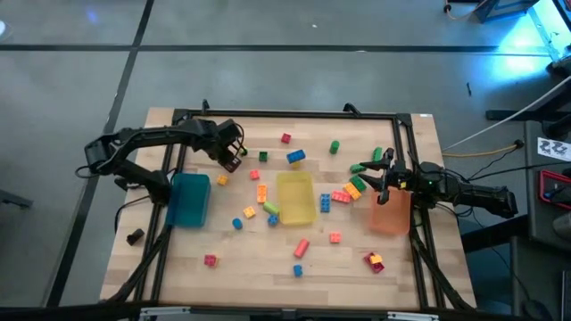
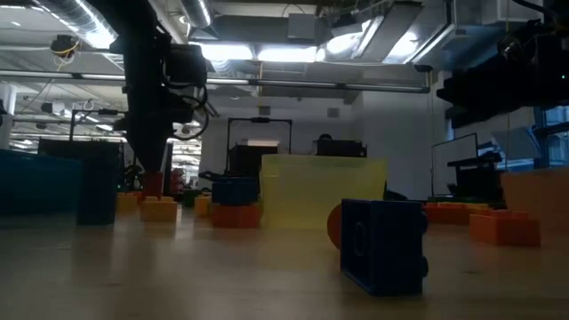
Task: Sort blocks by size
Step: Put the red cylindrical block into the blue bin
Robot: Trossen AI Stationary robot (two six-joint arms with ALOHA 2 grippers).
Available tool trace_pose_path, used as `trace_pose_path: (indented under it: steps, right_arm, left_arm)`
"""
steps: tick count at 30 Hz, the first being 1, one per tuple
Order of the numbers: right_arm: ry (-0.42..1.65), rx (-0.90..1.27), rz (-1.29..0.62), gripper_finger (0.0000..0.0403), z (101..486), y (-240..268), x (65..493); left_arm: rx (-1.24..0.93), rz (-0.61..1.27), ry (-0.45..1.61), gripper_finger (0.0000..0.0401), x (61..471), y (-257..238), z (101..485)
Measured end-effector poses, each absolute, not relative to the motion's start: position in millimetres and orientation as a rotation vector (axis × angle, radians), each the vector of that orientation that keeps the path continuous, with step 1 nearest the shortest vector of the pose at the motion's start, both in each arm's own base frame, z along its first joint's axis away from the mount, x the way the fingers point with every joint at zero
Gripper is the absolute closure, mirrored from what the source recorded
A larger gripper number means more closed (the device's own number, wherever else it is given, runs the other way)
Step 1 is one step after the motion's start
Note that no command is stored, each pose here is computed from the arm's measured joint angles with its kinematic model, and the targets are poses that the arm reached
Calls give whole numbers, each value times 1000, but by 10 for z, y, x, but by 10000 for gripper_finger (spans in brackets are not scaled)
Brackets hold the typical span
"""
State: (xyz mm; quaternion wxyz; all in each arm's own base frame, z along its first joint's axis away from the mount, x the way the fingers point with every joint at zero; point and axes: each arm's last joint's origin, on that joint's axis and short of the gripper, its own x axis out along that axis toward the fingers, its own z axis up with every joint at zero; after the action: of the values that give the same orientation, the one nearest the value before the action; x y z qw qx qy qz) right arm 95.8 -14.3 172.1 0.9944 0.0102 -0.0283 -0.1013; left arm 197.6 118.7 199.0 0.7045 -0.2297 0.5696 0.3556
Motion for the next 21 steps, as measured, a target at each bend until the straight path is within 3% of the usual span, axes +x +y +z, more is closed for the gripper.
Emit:
trace_pose_path:
  steps: [9, 21]
  right_arm:
    - [-57, 21, -203, 221, 1721, -143, 958]
    - [-56, 21, -203, 221, 1720, -143, 958]
  left_arm:
    - [-492, 780, 1234, 284, 2018, 1244, 2107]
    - [-619, 758, 1229, 185, 1973, 1290, 2112]
